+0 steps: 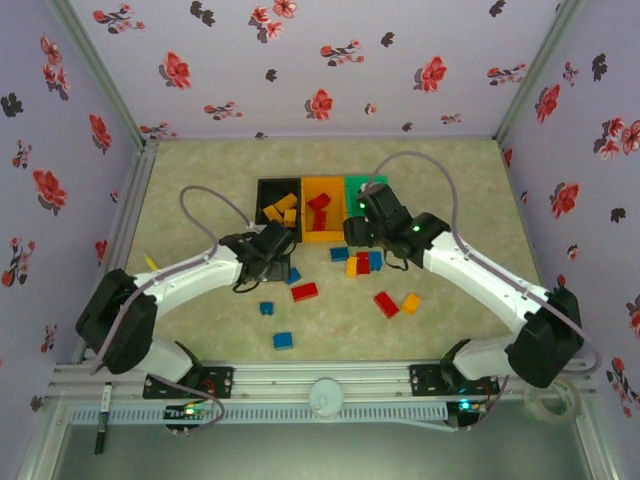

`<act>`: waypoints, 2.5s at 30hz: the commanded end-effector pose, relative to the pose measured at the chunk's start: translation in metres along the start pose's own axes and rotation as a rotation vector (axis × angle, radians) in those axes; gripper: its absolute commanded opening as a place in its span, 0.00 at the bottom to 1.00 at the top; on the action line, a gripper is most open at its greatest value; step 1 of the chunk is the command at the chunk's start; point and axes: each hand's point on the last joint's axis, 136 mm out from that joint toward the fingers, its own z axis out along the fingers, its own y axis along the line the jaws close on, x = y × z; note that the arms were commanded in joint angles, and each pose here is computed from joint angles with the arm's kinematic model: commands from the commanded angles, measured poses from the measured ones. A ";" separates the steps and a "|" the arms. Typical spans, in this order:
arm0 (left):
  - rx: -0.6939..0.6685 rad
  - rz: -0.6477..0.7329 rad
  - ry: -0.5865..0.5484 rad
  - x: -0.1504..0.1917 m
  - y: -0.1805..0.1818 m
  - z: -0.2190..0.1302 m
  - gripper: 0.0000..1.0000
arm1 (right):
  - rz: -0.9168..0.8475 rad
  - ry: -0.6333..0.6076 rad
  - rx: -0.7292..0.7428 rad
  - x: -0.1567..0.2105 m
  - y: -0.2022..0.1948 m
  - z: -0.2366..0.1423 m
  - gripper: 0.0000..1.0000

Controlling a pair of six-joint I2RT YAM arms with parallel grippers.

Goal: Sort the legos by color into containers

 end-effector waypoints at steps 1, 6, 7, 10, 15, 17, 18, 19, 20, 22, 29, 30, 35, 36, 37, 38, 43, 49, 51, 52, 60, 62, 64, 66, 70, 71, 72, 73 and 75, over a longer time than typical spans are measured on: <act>-0.012 0.004 -0.052 -0.025 -0.004 0.004 0.90 | 0.013 -0.009 0.035 0.007 -0.010 -0.012 0.64; -0.026 0.023 -0.045 -0.038 -0.007 0.016 0.90 | 0.018 -0.012 0.046 0.013 -0.017 -0.023 0.64; -0.029 0.027 -0.045 -0.041 -0.008 0.019 0.90 | 0.020 -0.013 0.049 0.014 -0.019 -0.024 0.64; -0.037 0.030 -0.036 -0.046 -0.009 0.027 0.90 | 0.028 -0.013 0.056 0.020 -0.023 -0.028 0.64; -0.059 0.029 -0.017 -0.050 -0.007 0.041 0.81 | 0.042 -0.009 0.062 0.030 -0.029 -0.030 0.64; -0.057 0.029 -0.020 -0.053 -0.008 0.044 0.79 | 0.049 0.001 0.057 0.036 -0.030 -0.029 0.64; -0.054 0.028 -0.023 -0.054 -0.008 0.046 0.78 | 0.051 0.006 0.048 0.040 -0.029 -0.028 0.64; -0.051 0.029 -0.023 -0.055 -0.009 0.047 0.78 | 0.054 0.012 0.044 0.043 -0.029 -0.027 0.64; -0.048 0.029 -0.024 -0.056 -0.009 0.048 0.77 | 0.057 0.014 0.044 0.045 -0.030 -0.027 0.64; -0.049 0.028 -0.019 -0.057 -0.009 0.051 0.75 | 0.064 0.020 0.046 0.049 -0.031 -0.025 0.64; -0.056 0.020 -0.008 -0.059 -0.007 0.059 0.68 | 0.074 0.029 0.051 0.056 -0.034 -0.023 0.63; -0.057 0.020 -0.006 -0.058 -0.007 0.060 0.67 | 0.073 0.027 0.049 0.055 -0.033 -0.023 0.63; -0.054 0.015 -0.001 -0.057 -0.008 0.064 0.64 | 0.072 0.028 0.055 0.055 -0.034 -0.023 0.63; -0.054 0.013 -0.001 -0.058 -0.007 0.065 0.62 | 0.072 0.027 0.055 0.055 -0.034 -0.023 0.63; -0.054 0.014 0.001 -0.057 -0.008 0.065 0.61 | 0.071 0.026 0.054 0.055 -0.034 -0.024 0.63; -0.054 0.013 0.001 -0.057 -0.008 0.065 0.60 | 0.071 0.027 0.056 0.056 -0.034 -0.023 0.63; -0.052 0.009 0.008 -0.055 -0.008 0.067 0.53 | 0.072 0.030 0.056 0.057 -0.034 -0.023 0.63; -0.053 -0.001 0.008 -0.051 -0.005 0.063 0.48 | 0.072 0.030 0.055 0.057 -0.033 -0.022 0.63; -0.045 -0.007 -0.002 -0.052 -0.005 0.058 0.46 | 0.072 0.031 0.057 0.057 -0.033 -0.022 0.62; -0.042 -0.008 -0.006 -0.052 -0.005 0.055 0.45 | 0.071 0.032 0.057 0.058 -0.034 -0.021 0.62; -0.027 -0.008 -0.042 -0.056 -0.001 0.028 0.43 | 0.075 0.029 0.054 0.058 -0.032 -0.019 0.62; -0.020 -0.011 -0.056 -0.060 0.000 0.020 0.43 | 0.076 0.027 0.053 0.057 -0.032 -0.019 0.62; -0.013 -0.013 -0.072 -0.064 0.000 0.012 0.43 | 0.075 0.027 0.051 0.056 -0.031 -0.018 0.62; -0.008 -0.015 -0.091 -0.070 0.000 0.005 0.43 | 0.075 0.028 0.049 0.056 -0.031 -0.018 0.62; 0.001 -0.012 -0.125 -0.084 -0.002 -0.009 0.43 | 0.073 0.030 0.053 0.056 -0.031 -0.019 0.62; 0.004 -0.011 -0.132 -0.087 -0.003 -0.012 0.43 | 0.073 0.029 0.054 0.056 -0.032 -0.019 0.62; 0.007 -0.008 -0.138 -0.090 -0.004 -0.014 0.43 | 0.074 0.028 0.052 0.056 -0.031 -0.019 0.62; 0.008 -0.006 -0.144 -0.093 -0.005 -0.016 0.43 | 0.074 0.028 0.052 0.056 -0.031 -0.020 0.62; 0.018 -0.004 -0.158 -0.101 -0.009 -0.020 0.43 | 0.073 0.031 0.053 0.057 -0.031 -0.020 0.62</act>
